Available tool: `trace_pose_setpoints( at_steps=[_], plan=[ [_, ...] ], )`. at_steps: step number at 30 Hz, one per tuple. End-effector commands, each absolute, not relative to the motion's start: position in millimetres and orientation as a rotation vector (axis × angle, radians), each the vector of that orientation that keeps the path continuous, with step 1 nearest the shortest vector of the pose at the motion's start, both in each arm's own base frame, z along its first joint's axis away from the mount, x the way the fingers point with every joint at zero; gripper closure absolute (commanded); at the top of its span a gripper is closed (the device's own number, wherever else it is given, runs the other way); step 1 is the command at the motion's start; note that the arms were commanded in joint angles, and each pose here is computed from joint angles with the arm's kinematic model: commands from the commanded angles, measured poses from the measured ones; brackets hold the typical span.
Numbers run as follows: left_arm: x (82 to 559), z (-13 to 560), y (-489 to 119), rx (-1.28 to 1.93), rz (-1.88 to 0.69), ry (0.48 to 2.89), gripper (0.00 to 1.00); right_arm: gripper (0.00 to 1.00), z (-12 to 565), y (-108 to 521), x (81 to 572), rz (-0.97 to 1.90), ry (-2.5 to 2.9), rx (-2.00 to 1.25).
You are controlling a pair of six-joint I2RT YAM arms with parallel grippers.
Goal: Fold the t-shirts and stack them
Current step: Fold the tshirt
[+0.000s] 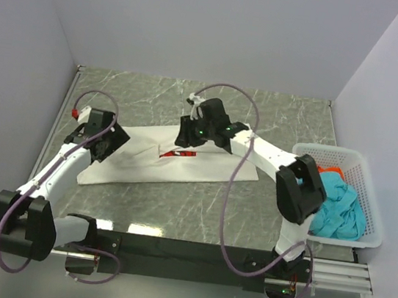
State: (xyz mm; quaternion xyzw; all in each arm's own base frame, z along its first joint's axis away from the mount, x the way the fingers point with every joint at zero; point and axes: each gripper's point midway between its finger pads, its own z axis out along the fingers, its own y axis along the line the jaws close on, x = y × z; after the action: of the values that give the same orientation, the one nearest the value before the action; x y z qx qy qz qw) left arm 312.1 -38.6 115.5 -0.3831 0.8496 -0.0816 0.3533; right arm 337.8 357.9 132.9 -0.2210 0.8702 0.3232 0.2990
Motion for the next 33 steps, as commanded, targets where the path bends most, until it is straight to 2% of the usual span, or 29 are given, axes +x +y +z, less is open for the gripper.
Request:
trace_pose_setpoints(
  at_steps=[1, 4, 10, 11, 33],
  plan=[
    [303.4, 101.6, -31.9, -1.035, -0.235, 2.247, 0.19, 0.54, 142.7, 390.4, 360.0, 0.920, 2.187, -0.717],
    [298.6, 89.9, -23.4, -1.103, -0.235, 2.257, 0.23, 0.55, 130.4, 417.8, 369.6, 0.972, 2.180, -0.782],
    [293.0, 76.7, -11.5, -1.154, -0.207, 2.262, 0.26, 0.57, 90.4, 461.8, 389.2, 1.049, 2.205, -0.837],
    [292.0, 75.1, -11.4, -1.153, -0.203, 2.269, 0.26, 0.57, 97.8, 469.8, 393.4, 1.059, 2.181, -0.842],
    [278.6, 61.6, 5.6, -1.179, -0.120, 2.293, 0.27, 0.57, 62.4, 505.5, 402.8, 1.157, 2.179, -0.862]
  ],
)
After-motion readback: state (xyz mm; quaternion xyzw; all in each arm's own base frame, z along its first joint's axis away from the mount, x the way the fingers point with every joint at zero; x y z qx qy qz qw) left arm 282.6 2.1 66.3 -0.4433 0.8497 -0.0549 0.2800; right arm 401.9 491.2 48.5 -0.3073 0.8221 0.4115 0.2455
